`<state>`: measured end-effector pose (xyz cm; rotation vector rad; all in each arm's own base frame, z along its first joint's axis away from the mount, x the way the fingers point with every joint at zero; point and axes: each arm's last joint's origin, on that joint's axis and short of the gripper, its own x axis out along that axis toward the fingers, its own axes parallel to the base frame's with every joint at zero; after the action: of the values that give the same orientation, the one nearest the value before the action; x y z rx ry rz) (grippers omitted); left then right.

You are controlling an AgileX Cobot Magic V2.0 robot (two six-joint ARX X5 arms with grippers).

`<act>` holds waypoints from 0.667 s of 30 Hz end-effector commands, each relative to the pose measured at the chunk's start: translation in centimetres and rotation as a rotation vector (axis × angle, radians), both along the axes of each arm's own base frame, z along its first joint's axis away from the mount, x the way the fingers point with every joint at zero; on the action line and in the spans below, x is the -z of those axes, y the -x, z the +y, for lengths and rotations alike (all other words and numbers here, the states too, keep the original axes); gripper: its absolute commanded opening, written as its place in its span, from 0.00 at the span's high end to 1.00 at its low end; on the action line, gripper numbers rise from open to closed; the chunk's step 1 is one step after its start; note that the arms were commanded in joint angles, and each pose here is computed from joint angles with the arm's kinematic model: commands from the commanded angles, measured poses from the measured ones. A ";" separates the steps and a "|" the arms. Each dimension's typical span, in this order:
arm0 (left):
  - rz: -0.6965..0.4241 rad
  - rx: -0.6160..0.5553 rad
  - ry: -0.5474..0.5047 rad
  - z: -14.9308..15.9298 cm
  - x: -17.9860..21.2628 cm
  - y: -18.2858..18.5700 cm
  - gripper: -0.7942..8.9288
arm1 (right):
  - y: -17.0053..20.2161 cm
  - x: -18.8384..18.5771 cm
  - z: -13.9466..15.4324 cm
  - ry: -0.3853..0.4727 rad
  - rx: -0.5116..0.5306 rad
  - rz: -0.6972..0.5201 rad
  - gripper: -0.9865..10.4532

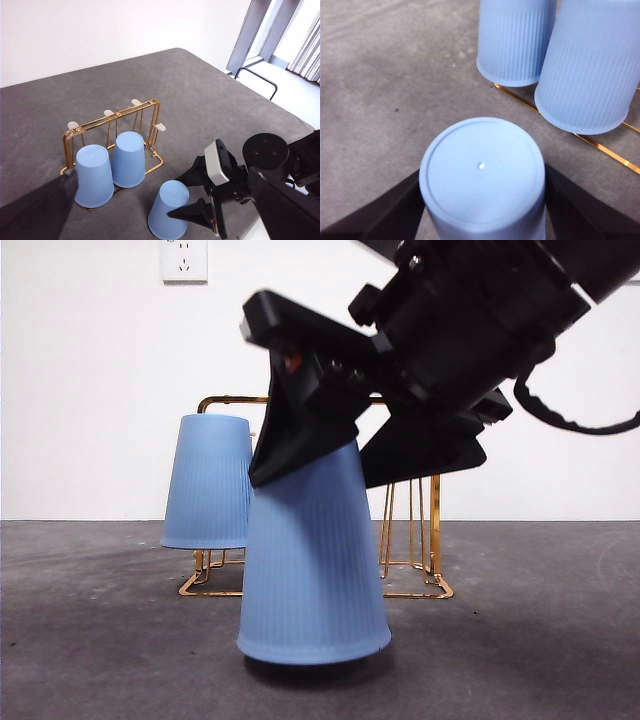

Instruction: The left arm pick up the left cup on cup holder and place it on desk, then the right arm insert the right cup into the first cup, and then the left arm insert the mid cup into the first cup

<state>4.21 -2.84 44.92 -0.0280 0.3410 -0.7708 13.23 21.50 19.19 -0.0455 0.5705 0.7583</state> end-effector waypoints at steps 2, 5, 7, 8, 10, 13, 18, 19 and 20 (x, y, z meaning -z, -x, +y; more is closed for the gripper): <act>-0.016 0.014 0.001 -0.1 -0.3 0.0 0.34 | 0.0 0.4 0.5 -0.001 -0.001 0.012 0.73; -0.016 0.016 0.001 -0.1 -0.3 0.0 0.34 | 0.0 0.4 0.6 -0.001 -0.001 0.013 0.69; -0.016 0.016 0.001 -0.1 -0.3 0.0 0.34 | 0.0 0.4 0.5 -0.002 -0.001 0.012 0.63; -0.016 0.016 0.001 -0.1 -0.3 0.0 0.34 | 0.0 0.4 0.6 -0.002 -0.001 0.012 0.60; -0.016 0.017 0.001 -0.1 -0.3 0.0 0.34 | 0.0 0.2 0.6 -0.011 -0.002 0.012 0.56; -0.016 0.013 -0.001 -0.1 -0.3 0.0 0.34 | 0.2 -1.0 0.6 -0.056 -0.040 0.024 0.52; -0.006 0.010 -0.006 -0.2 -0.3 -0.3 0.34 | 1.1 -5.6 -0.6 -0.086 -0.089 0.064 0.52; -0.002 0.006 -0.009 -0.2 -0.2 -0.5 0.34 | 1.4 -7.0 -1.2 -0.073 -0.098 0.073 0.52; 0.001 0.002 -0.012 -0.3 -0.2 -0.6 0.34 | 1.8 -8.1 -1.7 -0.063 -0.109 0.076 0.52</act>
<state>4.57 -2.99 44.87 -0.0252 0.3547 -0.7690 11.75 19.71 27.25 0.0215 0.5922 0.8793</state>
